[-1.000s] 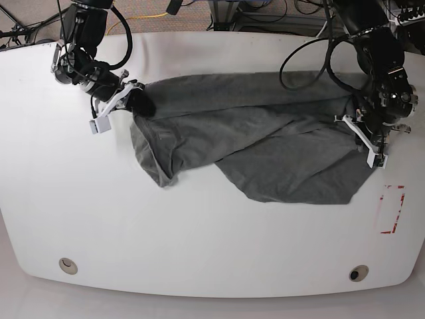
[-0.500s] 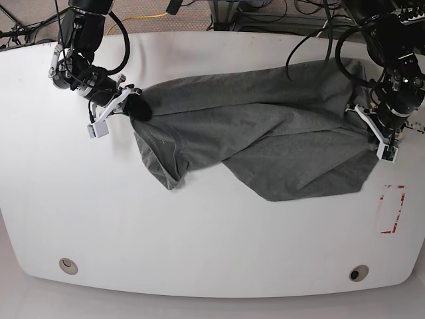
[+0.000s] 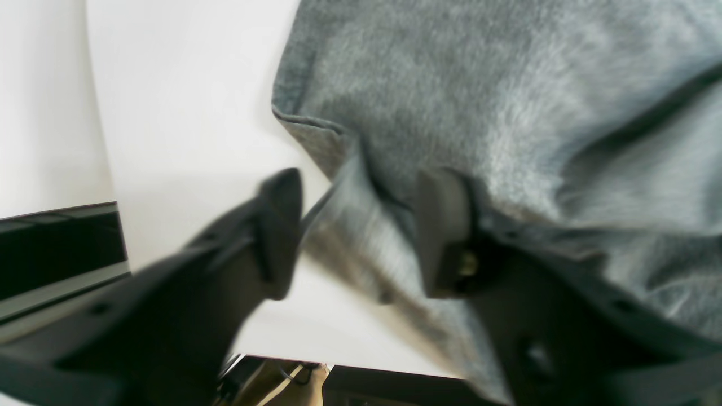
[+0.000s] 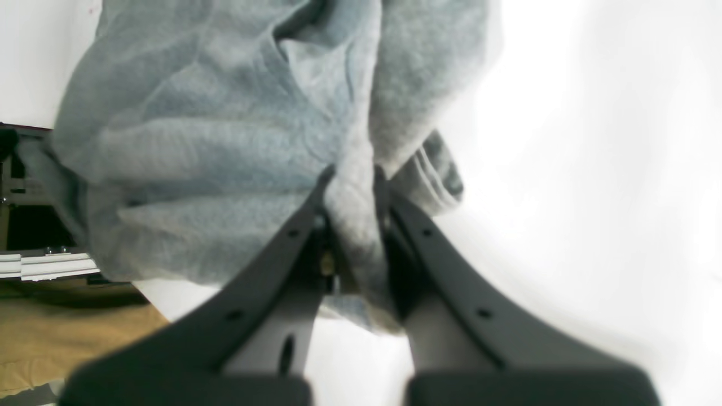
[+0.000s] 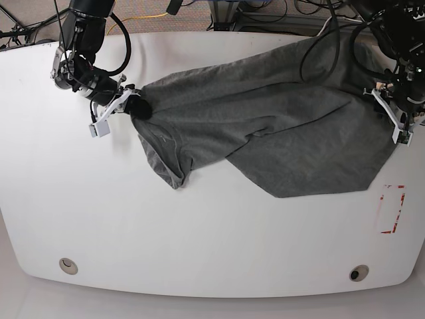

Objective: Fold the T-shirt properly
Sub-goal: 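Drag the held shirt edge with the left gripper away from the right gripper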

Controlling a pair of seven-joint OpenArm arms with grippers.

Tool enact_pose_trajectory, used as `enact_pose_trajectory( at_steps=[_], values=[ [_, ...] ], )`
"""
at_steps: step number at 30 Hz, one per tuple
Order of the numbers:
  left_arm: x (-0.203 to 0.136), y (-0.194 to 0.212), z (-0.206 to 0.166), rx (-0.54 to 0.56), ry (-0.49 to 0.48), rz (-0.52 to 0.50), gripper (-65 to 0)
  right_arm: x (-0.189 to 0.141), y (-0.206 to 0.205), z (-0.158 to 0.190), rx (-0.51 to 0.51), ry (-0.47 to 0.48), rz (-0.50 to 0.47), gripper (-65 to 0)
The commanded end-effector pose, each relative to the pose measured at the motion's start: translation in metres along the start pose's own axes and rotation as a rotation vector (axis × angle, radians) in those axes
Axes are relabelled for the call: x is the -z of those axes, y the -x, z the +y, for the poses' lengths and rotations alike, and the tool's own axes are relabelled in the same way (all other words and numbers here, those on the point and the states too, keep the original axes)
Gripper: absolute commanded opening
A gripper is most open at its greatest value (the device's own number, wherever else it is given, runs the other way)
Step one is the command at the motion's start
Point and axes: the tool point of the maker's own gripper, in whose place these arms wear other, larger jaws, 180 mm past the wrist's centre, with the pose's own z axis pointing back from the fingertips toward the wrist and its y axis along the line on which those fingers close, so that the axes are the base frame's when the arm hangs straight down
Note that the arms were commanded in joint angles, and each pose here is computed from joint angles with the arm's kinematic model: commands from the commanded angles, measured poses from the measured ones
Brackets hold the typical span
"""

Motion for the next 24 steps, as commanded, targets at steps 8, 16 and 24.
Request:
enact_pose_trajectory(
  at_steps=[8,16,24],
  values=[
    [-0.013,0.034,0.022,-0.032,-0.065,0.067,-29.7,-0.003,-0.014,0.003,-0.022,-0.013,-0.041,-65.0],
    [-0.022,0.054,0.04,-0.088,-0.118,0.1,-29.7,-0.003,-0.014,0.004,-0.022,-0.015,-0.042,-65.0],
    [-0.016,0.1,0.065,-0.262,-0.147,0.137,-29.4,-0.002,-0.013,0.005,-0.024,-0.019,-0.039,-65.0]
  ],
)
